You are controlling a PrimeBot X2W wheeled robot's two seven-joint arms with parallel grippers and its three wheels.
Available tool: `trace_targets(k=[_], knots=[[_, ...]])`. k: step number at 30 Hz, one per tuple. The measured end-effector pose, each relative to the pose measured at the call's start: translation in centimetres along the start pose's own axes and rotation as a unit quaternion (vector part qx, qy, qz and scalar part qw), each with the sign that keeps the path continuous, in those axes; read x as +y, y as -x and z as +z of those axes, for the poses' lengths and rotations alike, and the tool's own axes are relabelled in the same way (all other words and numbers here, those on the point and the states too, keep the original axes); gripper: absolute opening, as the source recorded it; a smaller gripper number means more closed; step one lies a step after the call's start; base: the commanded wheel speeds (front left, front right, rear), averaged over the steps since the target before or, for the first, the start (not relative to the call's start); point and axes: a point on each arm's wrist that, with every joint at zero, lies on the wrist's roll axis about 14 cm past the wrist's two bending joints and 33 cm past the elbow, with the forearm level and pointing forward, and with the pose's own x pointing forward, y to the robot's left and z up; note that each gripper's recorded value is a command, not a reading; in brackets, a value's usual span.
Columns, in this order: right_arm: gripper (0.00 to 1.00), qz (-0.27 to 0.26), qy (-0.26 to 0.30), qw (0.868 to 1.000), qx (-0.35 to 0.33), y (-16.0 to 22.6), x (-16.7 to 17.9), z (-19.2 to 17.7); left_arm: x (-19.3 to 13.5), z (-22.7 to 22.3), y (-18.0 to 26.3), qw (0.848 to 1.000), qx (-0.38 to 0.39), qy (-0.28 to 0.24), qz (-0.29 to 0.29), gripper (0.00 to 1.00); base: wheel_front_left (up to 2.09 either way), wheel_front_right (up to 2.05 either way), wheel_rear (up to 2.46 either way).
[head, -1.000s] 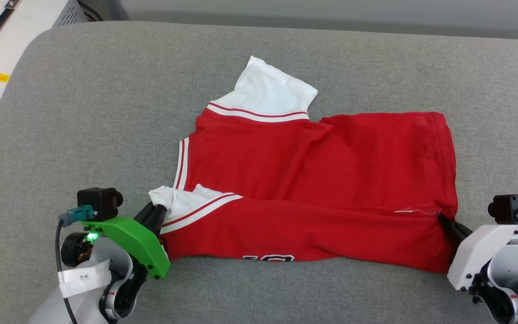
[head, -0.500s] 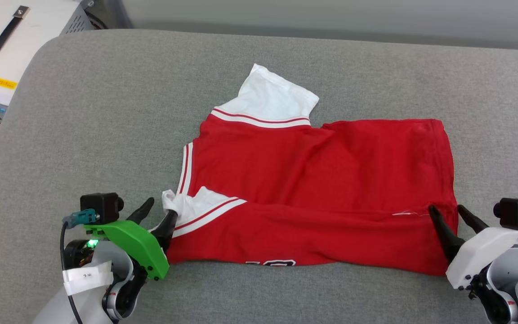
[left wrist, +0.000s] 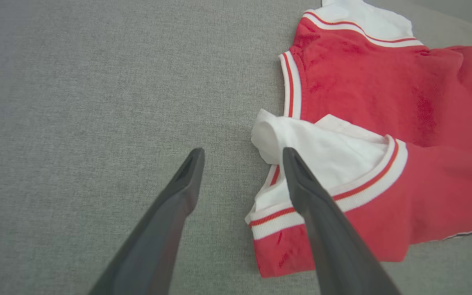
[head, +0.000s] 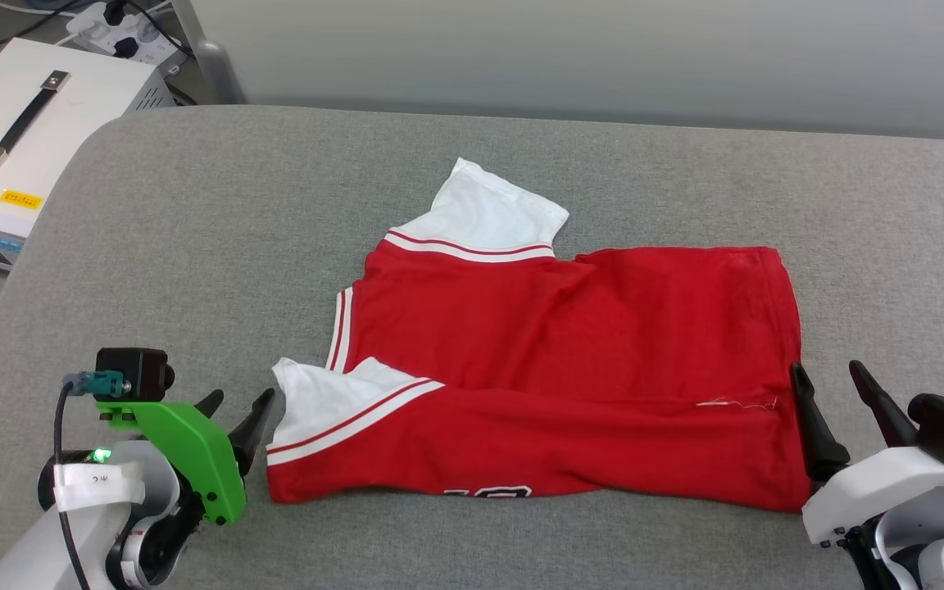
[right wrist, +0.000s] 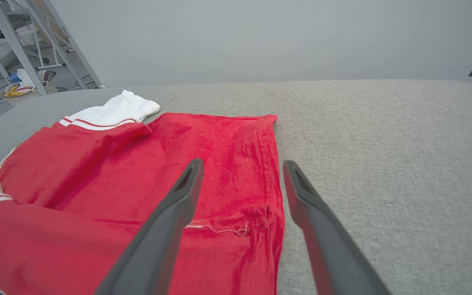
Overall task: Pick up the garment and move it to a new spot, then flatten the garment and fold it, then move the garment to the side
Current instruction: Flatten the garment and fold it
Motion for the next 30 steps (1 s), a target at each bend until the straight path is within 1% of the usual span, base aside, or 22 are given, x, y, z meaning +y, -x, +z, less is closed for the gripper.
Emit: trace_targets(k=[4,8,10,14,20,23,24,25,26,27,28,30], knots=[[1.0,-0.009,-0.007,1.0,0.006,0.5,-0.1,-0.3,-1.5,-0.5,0.6,0.998,0.055,0.014,-0.034,1.0,0.0,0.0,0.0],[1.0,-0.01,-0.013,1.0,0.01,0.7,0.1,-0.5,-2.9,-2.4,1.1,0.99,0.126,0.026,-0.054,1.0,0.0,0.0,0.0],[1.0,-0.013,-0.015,1.0,0.012,0.7,0.0,-0.5,-3.3,-3.8,1.3,0.984,0.165,0.033,-0.059,1.0,0.0,0.0,0.0],[1.0,-0.021,-0.019,0.999,0.018,0.6,-0.5,-1.0,-3.0,-5.5,0.9,0.977,0.205,0.038,-0.047,1.0,0.0,0.0,0.0],[1.0,-0.028,-0.026,0.999,0.036,0.4,-1.0,-2.1,-1.9,-6.6,-1.0,0.972,0.23,0.035,-0.019,1.0,0.0,0.0,0.0],[1.0,-0.034,-0.031,0.998,0.044,0.5,-1.4,-2.6,-2.3,-7.3,-1.6,0.968,0.247,0.034,-0.023,1.0,0.0,0.0,0.0],[1.0,-0.038,-0.032,0.998,0.048,0.5,-1.7,-2.7,-2.3,-7.4,-1.8,0.967,0.251,0.033,-0.025,0.67,0.0,0.0,0.0],[1.0,-0.043,-0.034,0.997,0.049,0.6,-2.1,-2.8,-2.4,-7.5,-2.0,0.966,0.253,0.032,-0.029,0.38,0.0,0.0,0.0],[1.0,-0.047,-0.034,0.997,0.051,0.6,-2.3,-2.8,-2.4,-7.6,-2.1,0.966,0.256,0.031,-0.031,0.29,0.0,0.0,0.0],[1.0,-0.051,-0.036,0.997,0.052,0.7,-2.7,-2.8,-2.5,-7.7,-2.2,0.965,0.26,0.03,-0.033,0.06,0.0,0.0,0.0],[1.0,-0.054,-0.036,0.996,0.054,0.7,-3.0,-2.8,-2.6,-7.8,-2.2,0.964,0.262,0.029,-0.036,0.0,0.0,0.0,0.0],[1.0,-0.058,-0.039,0.996,0.059,0.8,-3.4,-2.8,-3.1,-8.0,-2.3,0.963,0.265,0.029,-0.045,0.0,0.0,0.0,0.0]])
